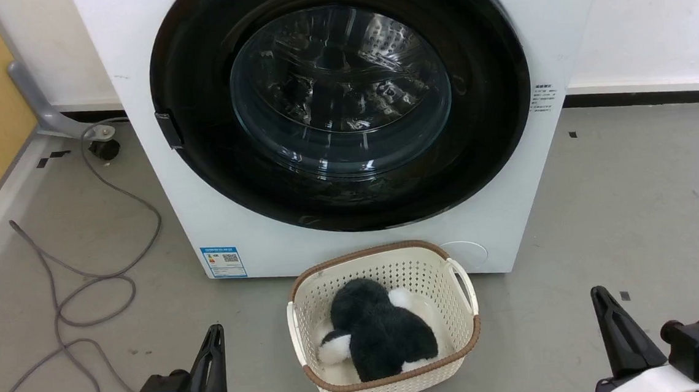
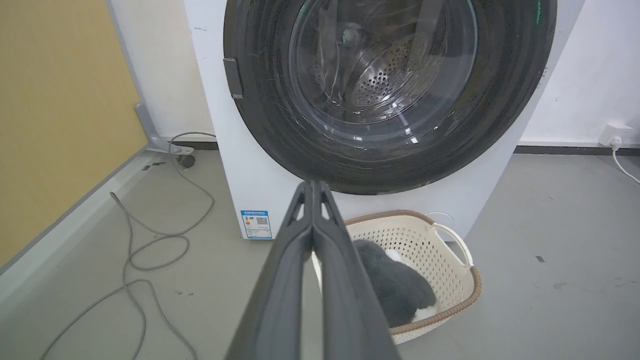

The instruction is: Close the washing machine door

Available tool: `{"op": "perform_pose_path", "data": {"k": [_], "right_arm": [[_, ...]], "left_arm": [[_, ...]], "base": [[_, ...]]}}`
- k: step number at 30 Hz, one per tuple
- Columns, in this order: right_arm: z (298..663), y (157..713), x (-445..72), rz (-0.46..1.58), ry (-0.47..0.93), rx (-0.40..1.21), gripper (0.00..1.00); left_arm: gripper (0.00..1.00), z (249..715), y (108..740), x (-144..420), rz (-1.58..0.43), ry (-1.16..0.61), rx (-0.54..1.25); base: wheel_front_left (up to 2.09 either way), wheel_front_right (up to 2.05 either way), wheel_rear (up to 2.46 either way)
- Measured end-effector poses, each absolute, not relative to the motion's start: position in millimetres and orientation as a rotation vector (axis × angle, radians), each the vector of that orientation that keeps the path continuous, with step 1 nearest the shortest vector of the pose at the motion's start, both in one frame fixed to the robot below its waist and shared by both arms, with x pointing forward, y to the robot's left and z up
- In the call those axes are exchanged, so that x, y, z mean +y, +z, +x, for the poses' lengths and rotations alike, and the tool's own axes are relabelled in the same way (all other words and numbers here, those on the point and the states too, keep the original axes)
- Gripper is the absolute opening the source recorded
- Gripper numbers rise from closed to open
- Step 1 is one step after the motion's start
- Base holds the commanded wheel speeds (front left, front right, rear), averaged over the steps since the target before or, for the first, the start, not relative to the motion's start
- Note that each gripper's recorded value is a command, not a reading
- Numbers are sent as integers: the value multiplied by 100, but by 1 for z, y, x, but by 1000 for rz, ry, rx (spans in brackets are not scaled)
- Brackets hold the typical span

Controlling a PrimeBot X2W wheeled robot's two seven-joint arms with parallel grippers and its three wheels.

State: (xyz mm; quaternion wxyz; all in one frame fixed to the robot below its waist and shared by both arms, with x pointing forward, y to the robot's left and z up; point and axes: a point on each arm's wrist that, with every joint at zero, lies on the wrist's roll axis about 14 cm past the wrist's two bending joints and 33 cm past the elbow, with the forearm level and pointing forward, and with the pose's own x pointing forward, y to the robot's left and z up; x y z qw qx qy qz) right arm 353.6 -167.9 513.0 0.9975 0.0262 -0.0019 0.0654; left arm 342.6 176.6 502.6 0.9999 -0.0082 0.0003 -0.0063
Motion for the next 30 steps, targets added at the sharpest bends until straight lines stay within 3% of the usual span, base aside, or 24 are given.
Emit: {"op": "perform_pose_path", "data": {"k": [30], "right_arm": [[361, 516, -164, 11, 131, 9, 0]], "left_arm": [[0, 355, 511, 177, 13, -11, 11]], "base": [[0, 0, 0]]}}
